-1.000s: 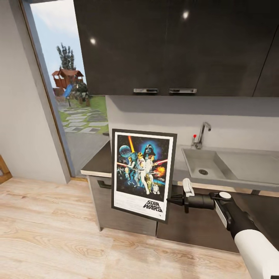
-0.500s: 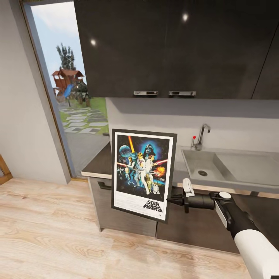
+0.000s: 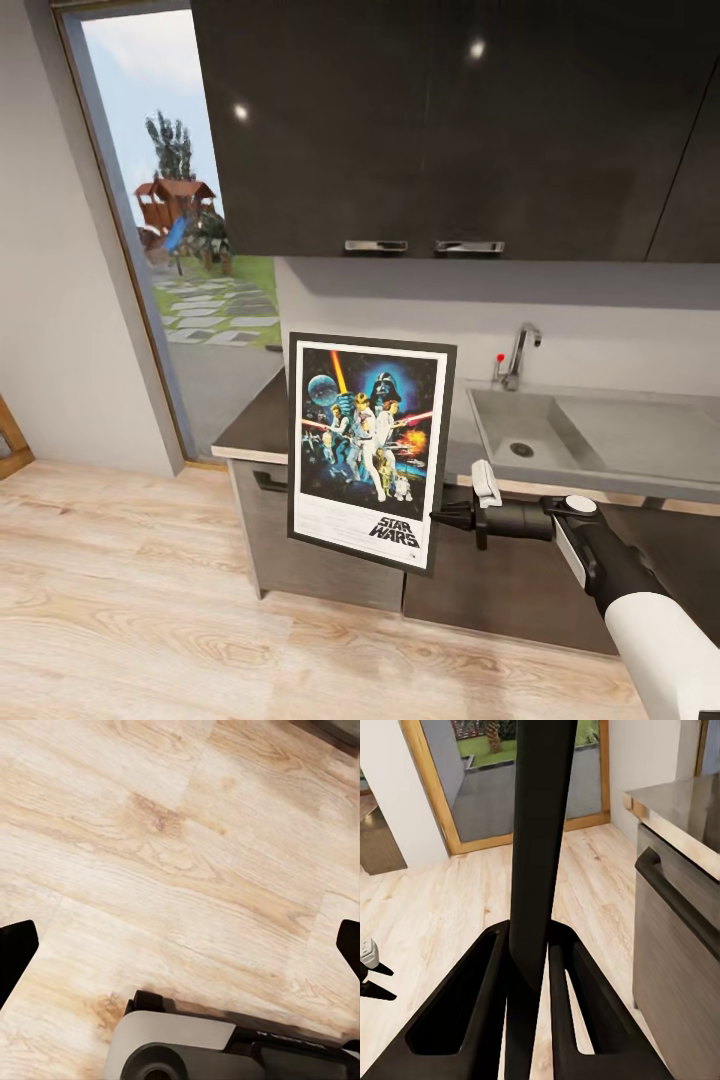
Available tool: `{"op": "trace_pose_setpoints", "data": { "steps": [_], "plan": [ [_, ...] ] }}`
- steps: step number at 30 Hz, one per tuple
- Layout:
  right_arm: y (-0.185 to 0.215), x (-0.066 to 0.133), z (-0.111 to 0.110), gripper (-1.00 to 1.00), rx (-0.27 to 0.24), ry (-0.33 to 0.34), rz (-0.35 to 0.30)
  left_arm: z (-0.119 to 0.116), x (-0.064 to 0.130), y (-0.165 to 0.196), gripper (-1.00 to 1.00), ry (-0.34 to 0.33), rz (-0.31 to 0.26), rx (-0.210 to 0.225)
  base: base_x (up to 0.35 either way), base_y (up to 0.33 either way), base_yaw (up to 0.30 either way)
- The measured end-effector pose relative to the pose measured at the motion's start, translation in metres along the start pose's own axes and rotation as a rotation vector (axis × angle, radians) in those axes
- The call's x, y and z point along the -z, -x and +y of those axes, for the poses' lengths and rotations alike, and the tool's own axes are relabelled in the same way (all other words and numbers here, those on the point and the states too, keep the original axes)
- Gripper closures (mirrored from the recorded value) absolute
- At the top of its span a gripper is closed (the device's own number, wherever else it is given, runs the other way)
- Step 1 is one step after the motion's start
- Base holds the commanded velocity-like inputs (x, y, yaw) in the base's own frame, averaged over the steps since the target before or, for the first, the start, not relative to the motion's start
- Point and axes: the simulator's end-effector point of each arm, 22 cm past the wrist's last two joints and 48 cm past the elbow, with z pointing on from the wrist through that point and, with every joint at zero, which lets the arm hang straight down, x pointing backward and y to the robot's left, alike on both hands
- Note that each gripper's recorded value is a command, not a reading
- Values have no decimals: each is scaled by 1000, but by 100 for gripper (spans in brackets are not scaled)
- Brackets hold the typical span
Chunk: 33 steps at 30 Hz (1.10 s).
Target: Pick up the poster from the kitchen countertop and hang it on one of the wall nails in the kitchen.
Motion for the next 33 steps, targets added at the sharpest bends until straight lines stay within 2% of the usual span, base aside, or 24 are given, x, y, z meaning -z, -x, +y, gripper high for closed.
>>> {"op": "trace_pose_setpoints", "data": {
  "steps": [33],
  "plan": [
    [25,7,15,100,-1,0,0,-1,30,5,-100,0,1,0,0,0,0]
  ]
}}
